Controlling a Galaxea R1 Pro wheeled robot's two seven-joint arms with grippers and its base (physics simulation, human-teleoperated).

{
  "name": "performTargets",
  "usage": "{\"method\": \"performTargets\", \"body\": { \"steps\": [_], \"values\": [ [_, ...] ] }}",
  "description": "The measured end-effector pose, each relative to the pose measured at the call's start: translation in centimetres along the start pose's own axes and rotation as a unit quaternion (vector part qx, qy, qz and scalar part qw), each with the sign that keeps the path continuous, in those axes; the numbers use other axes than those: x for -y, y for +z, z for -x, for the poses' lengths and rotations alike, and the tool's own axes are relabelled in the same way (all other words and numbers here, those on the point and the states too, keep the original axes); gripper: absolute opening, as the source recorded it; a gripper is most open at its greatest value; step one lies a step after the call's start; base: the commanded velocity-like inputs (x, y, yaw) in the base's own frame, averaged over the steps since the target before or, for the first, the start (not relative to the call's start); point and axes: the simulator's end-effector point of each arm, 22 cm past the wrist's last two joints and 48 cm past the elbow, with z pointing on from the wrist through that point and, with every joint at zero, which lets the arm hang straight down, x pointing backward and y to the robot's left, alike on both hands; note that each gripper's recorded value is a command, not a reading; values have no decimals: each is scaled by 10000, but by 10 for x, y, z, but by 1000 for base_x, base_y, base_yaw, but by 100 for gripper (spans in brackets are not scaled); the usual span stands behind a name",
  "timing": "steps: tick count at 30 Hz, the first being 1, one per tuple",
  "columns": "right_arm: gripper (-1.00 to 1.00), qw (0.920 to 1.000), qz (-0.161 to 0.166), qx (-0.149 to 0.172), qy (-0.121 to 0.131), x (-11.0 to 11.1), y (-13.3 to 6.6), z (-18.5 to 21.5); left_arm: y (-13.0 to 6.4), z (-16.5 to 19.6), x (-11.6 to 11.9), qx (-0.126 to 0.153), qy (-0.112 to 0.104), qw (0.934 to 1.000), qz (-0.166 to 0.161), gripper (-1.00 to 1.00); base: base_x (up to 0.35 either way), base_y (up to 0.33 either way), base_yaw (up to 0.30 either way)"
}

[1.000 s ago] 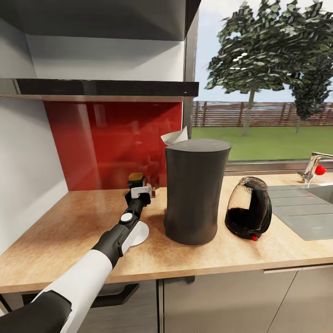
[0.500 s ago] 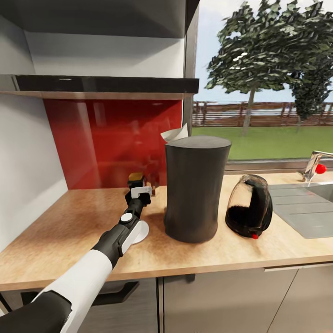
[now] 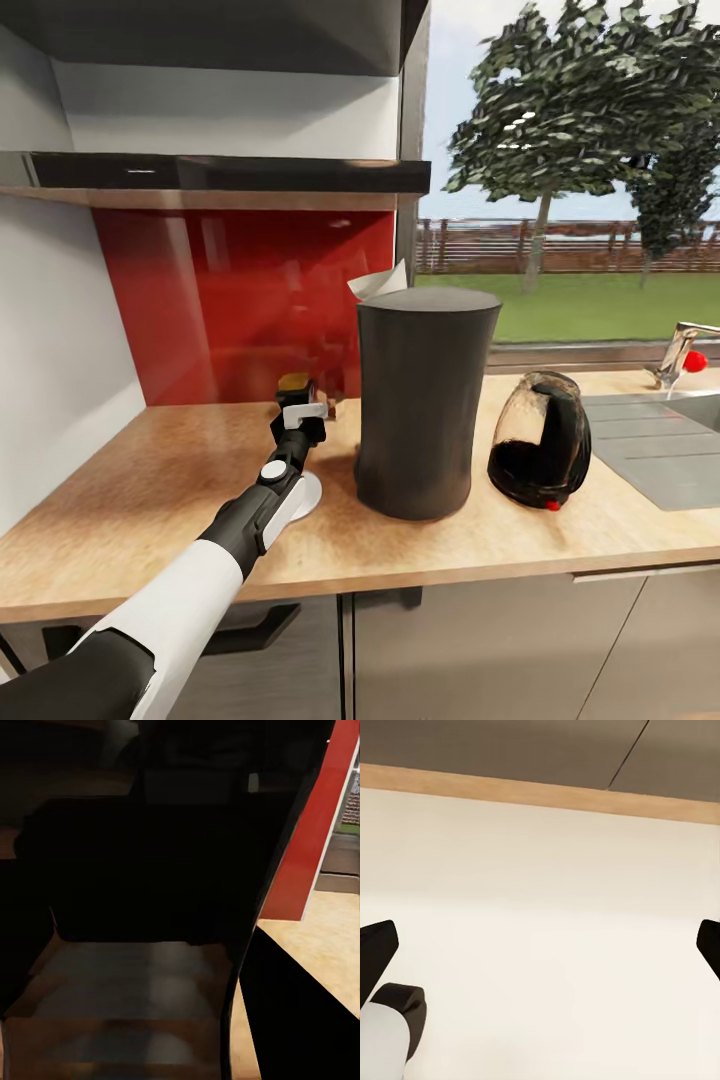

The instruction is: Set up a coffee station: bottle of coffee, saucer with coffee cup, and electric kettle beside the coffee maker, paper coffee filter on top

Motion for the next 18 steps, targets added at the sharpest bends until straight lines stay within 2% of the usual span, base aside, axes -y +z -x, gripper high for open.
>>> {"method": "performTargets", "body": {
  "steps": [18],
  "values": [
    [100, 10000, -1, 3, 2, -2, 13, -9, -2, -15, -2, 4, 4, 10000, -2, -100, 0, 0, 0]
  ]
}}
